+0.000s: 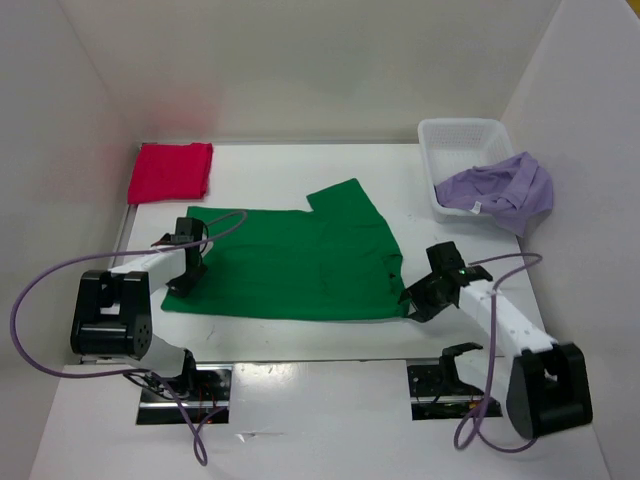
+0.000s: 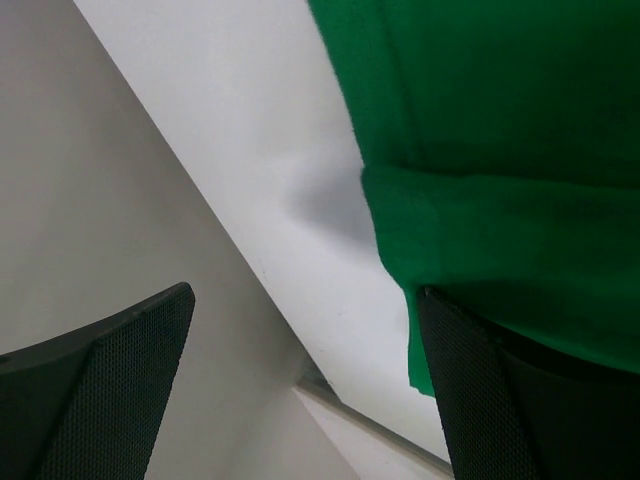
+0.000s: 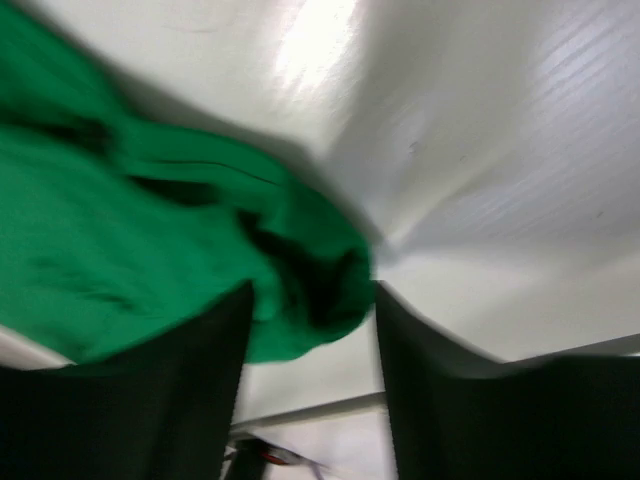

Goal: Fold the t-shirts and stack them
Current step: Fold the flattened tshirt in 1/3 of the way, then grap the side of the flattened tshirt furthest away from the robot with both arms

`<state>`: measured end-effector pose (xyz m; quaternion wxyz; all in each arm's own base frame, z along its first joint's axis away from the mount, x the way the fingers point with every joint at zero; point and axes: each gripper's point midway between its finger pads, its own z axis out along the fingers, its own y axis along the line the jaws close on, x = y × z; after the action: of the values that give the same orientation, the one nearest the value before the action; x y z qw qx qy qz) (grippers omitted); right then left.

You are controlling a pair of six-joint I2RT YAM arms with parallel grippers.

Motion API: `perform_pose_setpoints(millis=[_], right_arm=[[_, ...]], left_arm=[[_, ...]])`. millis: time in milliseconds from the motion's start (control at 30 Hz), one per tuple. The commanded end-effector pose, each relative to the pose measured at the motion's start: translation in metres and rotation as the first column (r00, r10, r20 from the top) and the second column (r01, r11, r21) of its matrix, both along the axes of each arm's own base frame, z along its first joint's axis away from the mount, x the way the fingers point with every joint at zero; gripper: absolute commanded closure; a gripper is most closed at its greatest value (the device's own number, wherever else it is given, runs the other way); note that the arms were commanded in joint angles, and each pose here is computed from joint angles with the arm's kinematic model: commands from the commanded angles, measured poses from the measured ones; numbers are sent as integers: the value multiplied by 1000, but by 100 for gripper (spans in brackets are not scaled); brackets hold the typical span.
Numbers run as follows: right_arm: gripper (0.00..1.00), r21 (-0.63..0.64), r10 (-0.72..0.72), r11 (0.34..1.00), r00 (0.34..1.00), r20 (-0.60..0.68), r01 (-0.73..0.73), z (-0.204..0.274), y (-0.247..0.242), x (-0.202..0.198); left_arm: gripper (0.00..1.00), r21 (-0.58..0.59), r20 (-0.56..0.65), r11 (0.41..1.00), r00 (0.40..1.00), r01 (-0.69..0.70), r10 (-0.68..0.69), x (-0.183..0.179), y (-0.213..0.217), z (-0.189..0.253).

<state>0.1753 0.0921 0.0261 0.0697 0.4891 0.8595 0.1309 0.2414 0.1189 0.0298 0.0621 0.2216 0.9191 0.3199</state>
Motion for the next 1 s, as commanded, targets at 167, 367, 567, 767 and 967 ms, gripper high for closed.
perform_pose_setpoints(millis=[167, 367, 567, 767, 967], right_arm=[[0, 65, -202, 979, 965, 169, 194, 51, -11, -15], [0, -150, -7, 988, 970, 242, 44, 106, -10, 28], [0, -487, 416, 845, 844, 338, -221, 192, 22, 133], [0, -657, 675, 660, 672, 305, -365, 208, 68, 250], [0, -731, 797, 517, 563, 220, -446, 167, 100, 375]], left_arm=[[0, -175, -281, 983, 960, -50, -1, -70, -20, -24], [0, -184, -207, 981, 978, -69, 30, -42, -20, 26], [0, -147, -69, 984, 994, -98, 88, -4, -6, 78], [0, -91, 53, 987, 990, -129, 134, 32, 14, 95], [0, -362, 207, 924, 956, -121, 206, 121, 2, 86]])
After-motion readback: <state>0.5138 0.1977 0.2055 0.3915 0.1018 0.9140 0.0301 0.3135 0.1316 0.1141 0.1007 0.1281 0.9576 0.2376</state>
